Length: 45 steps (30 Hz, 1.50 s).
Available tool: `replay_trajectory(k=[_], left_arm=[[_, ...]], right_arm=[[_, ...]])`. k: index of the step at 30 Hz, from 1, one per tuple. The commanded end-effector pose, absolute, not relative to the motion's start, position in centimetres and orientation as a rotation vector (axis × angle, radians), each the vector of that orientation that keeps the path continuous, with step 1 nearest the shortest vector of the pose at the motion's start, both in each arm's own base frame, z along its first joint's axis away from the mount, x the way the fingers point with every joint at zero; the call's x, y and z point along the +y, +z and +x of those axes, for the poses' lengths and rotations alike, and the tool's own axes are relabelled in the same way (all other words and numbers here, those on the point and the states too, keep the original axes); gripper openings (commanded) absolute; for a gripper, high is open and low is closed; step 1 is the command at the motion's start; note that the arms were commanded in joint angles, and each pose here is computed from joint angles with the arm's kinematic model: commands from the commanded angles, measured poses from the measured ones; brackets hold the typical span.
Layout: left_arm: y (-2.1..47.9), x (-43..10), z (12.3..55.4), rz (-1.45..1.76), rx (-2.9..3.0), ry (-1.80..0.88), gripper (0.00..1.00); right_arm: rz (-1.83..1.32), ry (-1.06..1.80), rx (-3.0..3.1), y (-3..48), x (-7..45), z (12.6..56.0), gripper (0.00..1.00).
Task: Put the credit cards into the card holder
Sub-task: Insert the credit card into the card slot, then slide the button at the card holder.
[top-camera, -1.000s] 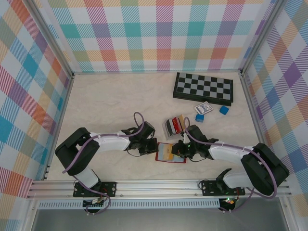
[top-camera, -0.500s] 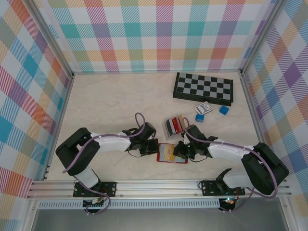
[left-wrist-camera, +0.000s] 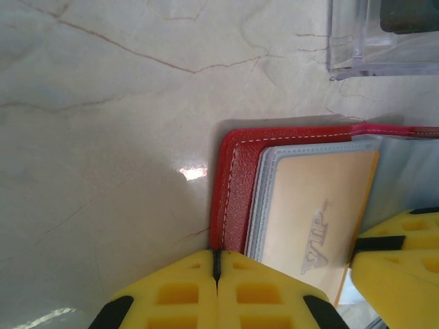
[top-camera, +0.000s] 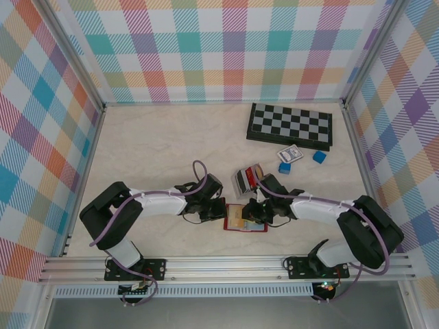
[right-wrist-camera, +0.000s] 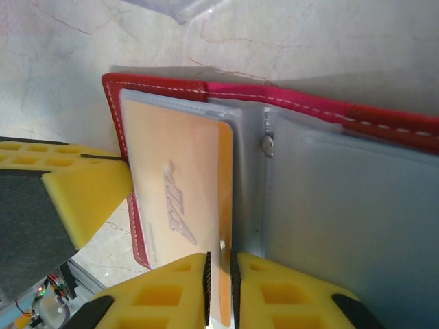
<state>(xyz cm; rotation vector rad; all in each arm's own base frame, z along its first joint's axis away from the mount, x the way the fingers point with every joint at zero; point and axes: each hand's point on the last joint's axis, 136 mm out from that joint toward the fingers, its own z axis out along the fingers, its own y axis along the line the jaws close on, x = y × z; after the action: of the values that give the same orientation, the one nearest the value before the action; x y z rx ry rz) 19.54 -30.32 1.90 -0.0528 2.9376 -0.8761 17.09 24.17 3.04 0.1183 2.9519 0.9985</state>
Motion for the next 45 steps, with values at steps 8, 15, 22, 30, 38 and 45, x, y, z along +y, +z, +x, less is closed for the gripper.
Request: replay_trajectory(k=[8,15,22,30,38,45], left_arm=[[1.0,-29.1,18.3,-0.054,2.982,-0.763,0.0],[1.0,-28.7,18.2,-0.06,2.982,-0.743,0.0],[1.4,-29.0,18.4,-0.055,2.971,-0.762,0.0],[1.8,-29.4,18.7,-0.052,2.959,-0.772,0.0],[1.3,-28.8,18.6,-0.063,2.971,-0.731,0.0],[0.7,-28.2,18.2,-0.07,2.987,-0.706,0.0]], right_arm=[[0.113,0.355,3.038,2.9,16.9,16.8,0.22],[0.153,0.117,3.034,3.6,14.0,16.8,0.24],[0.016,0.494,2.937,7.0,19.4,18.3,0.14],[-0.096,0.398,3.028,4.3,22.6,17.6,0.12],[0.028,0.006,3.068,2.3,16.8,17.0,0.14],[0.126,-0.038,3.064,2.6,14.2,16.8,0.15]])
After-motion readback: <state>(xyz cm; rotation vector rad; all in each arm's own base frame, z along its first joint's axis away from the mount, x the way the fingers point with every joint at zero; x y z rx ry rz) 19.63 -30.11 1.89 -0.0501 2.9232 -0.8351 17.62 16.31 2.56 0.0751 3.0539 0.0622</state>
